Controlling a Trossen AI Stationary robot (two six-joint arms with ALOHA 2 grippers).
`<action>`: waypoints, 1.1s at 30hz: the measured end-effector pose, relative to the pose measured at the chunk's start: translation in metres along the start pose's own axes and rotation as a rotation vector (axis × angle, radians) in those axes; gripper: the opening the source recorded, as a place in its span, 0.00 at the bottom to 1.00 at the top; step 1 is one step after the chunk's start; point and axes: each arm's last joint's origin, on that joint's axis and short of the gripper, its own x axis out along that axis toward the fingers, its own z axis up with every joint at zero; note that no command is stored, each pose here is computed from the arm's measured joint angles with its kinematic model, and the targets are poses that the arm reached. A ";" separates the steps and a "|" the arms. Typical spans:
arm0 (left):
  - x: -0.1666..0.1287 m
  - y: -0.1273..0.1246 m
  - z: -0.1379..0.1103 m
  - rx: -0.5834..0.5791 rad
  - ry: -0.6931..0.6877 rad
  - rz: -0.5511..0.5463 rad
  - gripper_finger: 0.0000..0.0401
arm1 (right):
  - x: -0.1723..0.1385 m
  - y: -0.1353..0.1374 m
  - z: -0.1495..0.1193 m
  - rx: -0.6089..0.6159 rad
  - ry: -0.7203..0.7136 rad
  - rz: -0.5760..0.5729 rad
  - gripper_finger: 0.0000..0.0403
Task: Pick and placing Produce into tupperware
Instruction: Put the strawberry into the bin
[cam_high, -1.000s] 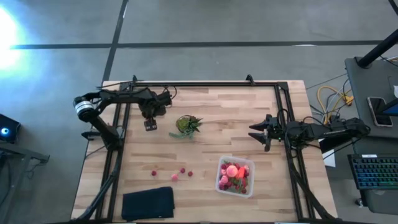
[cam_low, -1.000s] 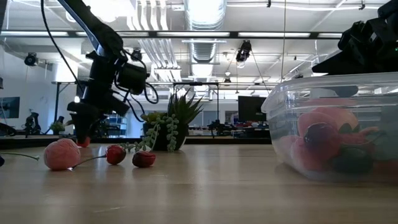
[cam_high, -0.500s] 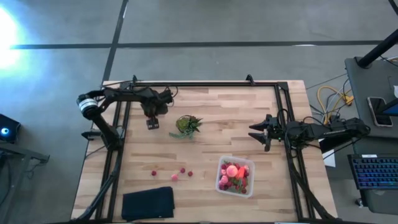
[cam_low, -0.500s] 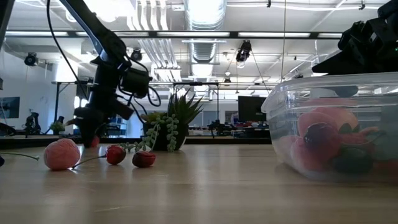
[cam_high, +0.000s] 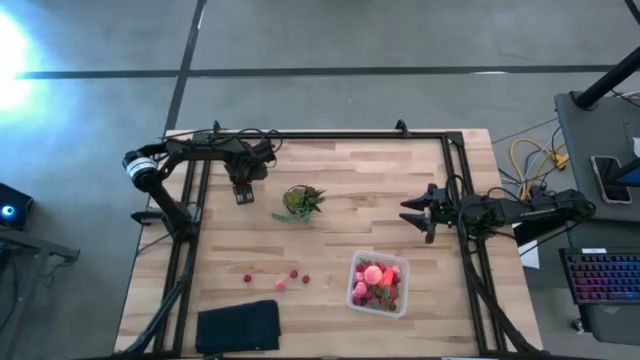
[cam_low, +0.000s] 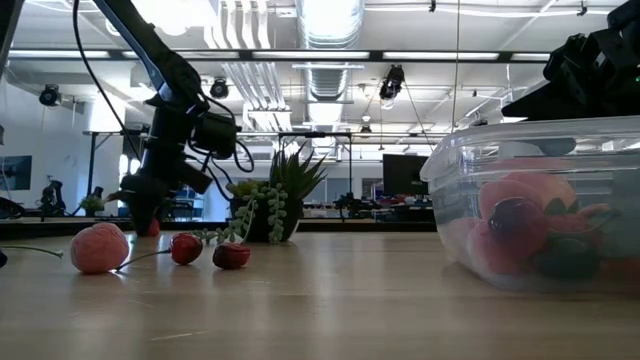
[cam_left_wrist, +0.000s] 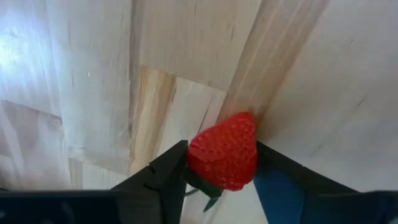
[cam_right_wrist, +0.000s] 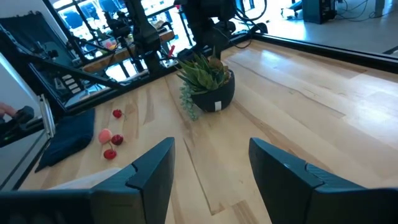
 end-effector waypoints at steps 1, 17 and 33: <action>0.000 0.000 0.000 0.000 0.001 0.000 0.37 | 0.000 0.000 0.000 0.000 0.000 0.000 0.49; -0.085 -0.023 -0.016 -0.038 -0.283 -0.111 0.33 | 0.000 0.000 0.000 0.000 0.000 0.000 0.49; -0.200 -0.157 0.046 0.396 -0.994 -0.243 0.33 | 0.000 0.000 0.000 0.000 0.000 0.000 0.49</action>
